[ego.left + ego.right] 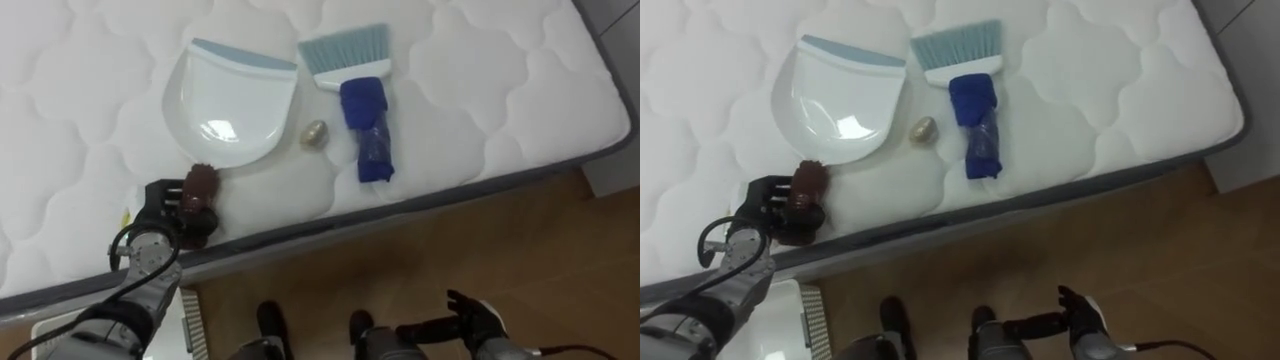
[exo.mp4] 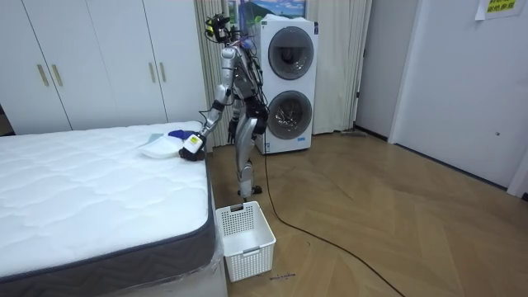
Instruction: Clean bed
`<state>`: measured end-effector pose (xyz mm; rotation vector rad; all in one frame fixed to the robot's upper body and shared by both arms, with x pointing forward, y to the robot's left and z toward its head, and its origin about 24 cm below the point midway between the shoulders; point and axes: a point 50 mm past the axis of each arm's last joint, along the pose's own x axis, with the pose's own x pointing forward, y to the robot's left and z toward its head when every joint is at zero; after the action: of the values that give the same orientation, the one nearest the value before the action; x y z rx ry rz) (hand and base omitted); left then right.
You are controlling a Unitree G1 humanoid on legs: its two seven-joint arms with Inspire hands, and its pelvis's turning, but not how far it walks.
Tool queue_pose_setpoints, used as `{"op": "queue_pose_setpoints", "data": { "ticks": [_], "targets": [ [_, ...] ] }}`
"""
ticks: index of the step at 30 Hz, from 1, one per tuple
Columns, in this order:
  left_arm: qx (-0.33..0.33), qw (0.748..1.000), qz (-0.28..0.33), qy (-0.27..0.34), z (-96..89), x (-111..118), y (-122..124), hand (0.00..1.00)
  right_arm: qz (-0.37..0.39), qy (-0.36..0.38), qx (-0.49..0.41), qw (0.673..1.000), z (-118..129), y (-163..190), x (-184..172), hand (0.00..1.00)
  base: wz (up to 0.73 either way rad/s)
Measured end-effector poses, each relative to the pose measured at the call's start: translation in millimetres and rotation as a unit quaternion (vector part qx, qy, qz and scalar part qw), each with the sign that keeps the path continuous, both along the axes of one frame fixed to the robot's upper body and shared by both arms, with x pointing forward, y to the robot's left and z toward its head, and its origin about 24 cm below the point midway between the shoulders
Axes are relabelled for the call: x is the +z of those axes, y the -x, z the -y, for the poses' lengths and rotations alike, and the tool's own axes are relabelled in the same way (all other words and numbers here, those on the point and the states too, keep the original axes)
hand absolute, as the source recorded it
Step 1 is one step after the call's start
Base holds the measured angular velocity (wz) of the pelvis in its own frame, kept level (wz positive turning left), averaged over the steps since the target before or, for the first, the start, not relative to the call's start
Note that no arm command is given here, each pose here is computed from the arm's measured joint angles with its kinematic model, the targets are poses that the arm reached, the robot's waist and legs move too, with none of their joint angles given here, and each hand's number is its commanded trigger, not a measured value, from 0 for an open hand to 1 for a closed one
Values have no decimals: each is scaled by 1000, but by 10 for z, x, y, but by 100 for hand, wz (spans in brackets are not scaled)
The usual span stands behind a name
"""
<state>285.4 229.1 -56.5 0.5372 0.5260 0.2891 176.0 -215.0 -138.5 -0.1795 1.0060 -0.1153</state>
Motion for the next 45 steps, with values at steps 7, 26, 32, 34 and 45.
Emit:
{"op": "queue_pose_setpoints", "data": {
  "ticks": [7, 26, 32, 34, 45],
  "targets": [
    [2, 1000, 0, -4, -31, 17, -10, 100, 1, -7, -5, 1000, -19, -9, 1, 0, -2],
    [25, 999, 21, -32, -56, 25, 18, 100, 48, 12, -59, 997, -44, -95, 74, 0, -2],
    [-3, 994, 20, -108, -186, 22, 100, 100, 123, 15, -92, 988, -32, -264, 239, 0, 0],
    [-5, 992, 17, -126, -220, -8, 161, 100, 143, 20, -99, 985, -25, -286, 284, 0, -5],
    [-25, 983, 8, -179, -372, -108, 420, 100, 242, 73, -132, 958, 123, -494, 569, 0, 0]
  ]
}}
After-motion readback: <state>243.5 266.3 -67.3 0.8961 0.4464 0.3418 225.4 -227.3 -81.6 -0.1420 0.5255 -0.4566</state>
